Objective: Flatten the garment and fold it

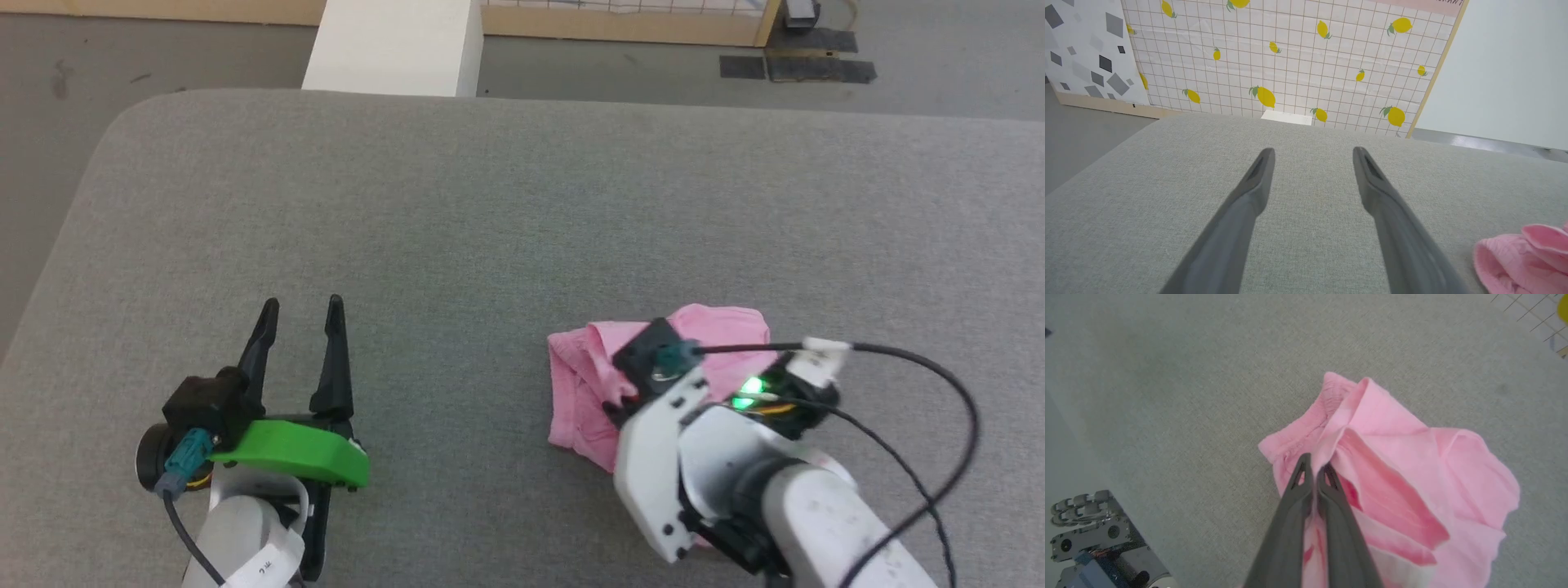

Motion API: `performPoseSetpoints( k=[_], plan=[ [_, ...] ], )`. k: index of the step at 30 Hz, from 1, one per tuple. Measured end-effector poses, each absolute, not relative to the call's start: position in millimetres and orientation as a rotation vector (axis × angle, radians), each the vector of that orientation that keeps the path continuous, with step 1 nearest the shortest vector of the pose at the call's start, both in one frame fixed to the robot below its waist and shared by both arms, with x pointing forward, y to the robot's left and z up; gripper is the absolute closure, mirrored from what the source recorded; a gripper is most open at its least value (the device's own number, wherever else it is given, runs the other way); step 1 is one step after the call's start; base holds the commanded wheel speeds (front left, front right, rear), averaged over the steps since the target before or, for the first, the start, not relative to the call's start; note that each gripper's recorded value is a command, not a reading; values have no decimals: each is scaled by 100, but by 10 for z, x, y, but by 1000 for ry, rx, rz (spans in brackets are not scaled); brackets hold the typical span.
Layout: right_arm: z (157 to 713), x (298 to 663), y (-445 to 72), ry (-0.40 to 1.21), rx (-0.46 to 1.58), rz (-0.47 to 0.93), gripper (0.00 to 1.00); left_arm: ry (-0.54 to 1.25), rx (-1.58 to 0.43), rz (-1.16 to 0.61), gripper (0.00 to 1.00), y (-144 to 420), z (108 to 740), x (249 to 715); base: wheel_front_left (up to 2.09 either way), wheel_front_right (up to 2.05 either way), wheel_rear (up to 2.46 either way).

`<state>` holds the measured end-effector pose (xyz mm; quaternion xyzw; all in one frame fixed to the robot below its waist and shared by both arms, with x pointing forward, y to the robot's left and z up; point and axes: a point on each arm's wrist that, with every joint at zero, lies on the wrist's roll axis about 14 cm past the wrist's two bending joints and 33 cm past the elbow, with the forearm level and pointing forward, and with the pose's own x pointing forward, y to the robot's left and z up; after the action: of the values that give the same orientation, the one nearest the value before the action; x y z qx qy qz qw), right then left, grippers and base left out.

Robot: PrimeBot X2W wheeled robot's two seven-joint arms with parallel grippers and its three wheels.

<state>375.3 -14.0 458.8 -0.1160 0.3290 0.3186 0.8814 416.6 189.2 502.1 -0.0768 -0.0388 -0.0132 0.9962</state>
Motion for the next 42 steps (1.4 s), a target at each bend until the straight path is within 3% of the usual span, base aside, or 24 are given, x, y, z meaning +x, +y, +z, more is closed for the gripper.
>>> performPoseSetpoints(
  k=[3,4,5,6,11,18,23,26,34,37,42],
  plan=[
    [4418,3734,23,735,-260,727,100,-76,-153,-20,0,1913,5016,4174,0,0,0],
    [4388,3730,64,741,-257,741,85,-75,-153,-18,0,1922,5010,4173,0,0,0],
    [4368,3725,109,743,-255,758,50,-73,-155,-15,0,1932,5002,4170,0,0,0],
    [4341,3712,174,748,-253,784,0,-69,-157,-13,0,1940,4988,4167,0,0,0],
    [4437,3768,343,674,-243,846,0,-55,-160,-9,0,1956,4943,4154,0,0,0],
    [5095,3941,459,357,-122,866,0,-69,-165,-14,0,1936,4991,4158,0,0,0],
    [5789,4229,71,36,71,700,0,-85,-168,-25,0,1895,5050,4161,0,0,0],
    [5866,4284,-360,-45,227,542,0,-98,-171,-33,0,1866,5093,4169,0,0,0],
    [4963,4040,-1319,160,440,207,0,-117,-172,-54,0,1796,5152,4193,0,0,0],
    [4592,3896,-1436,276,478,148,0,-119,-172,-52,0,1801,5153,4206,0,0,0],
    [4256,3753,-1292,435,476,176,0,-114,-172,-48,0,1812,5129,4221,0,0,0]
  ],
)
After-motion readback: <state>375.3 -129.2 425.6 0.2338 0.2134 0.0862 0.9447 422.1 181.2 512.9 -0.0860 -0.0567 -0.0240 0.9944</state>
